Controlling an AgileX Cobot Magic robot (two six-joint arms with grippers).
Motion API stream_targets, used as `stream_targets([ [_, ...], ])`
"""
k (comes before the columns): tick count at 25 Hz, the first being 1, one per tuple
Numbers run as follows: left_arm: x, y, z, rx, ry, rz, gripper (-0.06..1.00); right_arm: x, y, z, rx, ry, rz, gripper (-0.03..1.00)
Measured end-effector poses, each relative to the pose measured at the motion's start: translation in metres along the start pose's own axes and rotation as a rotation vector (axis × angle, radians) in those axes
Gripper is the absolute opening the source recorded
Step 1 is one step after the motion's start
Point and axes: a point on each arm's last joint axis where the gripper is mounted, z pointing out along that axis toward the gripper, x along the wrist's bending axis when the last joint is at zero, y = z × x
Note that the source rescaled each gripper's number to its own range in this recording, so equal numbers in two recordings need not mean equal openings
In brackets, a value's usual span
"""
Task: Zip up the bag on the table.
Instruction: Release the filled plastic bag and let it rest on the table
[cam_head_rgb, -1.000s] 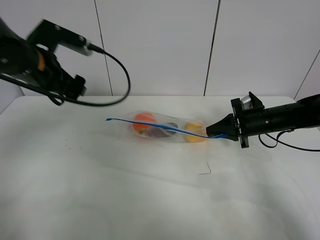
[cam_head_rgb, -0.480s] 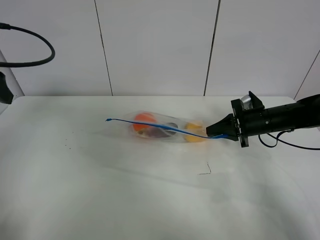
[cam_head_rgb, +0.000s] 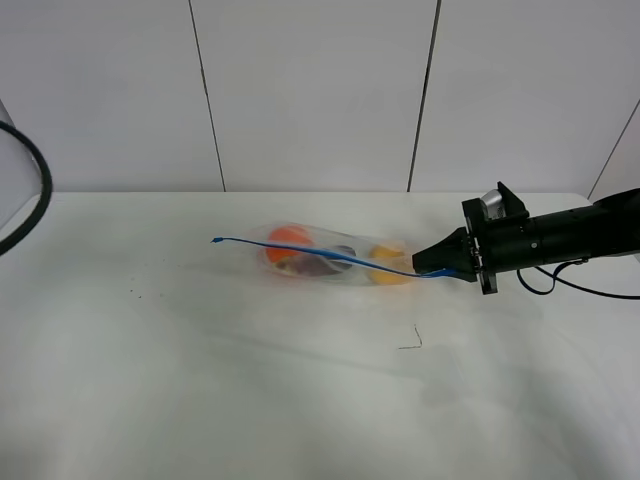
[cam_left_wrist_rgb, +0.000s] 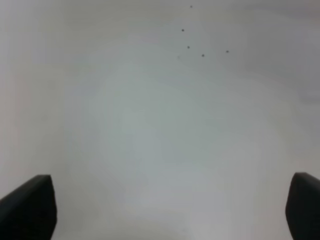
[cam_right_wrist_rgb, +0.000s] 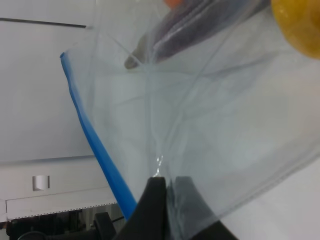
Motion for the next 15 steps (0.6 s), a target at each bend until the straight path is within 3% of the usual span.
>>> stream_targets([
  [7, -0.007, -0.049, -0.046, -0.165, -0.065, -0.050, 1.00, 0.000, 0.000, 0.000, 0.000, 0.000, -0.003, 0.00],
  [15, -0.011, -0.108, -0.073, -0.363, -0.066, -0.043, 1.00, 0.000, 0.000, 0.000, 0.000, 0.000, -0.006, 0.00],
])
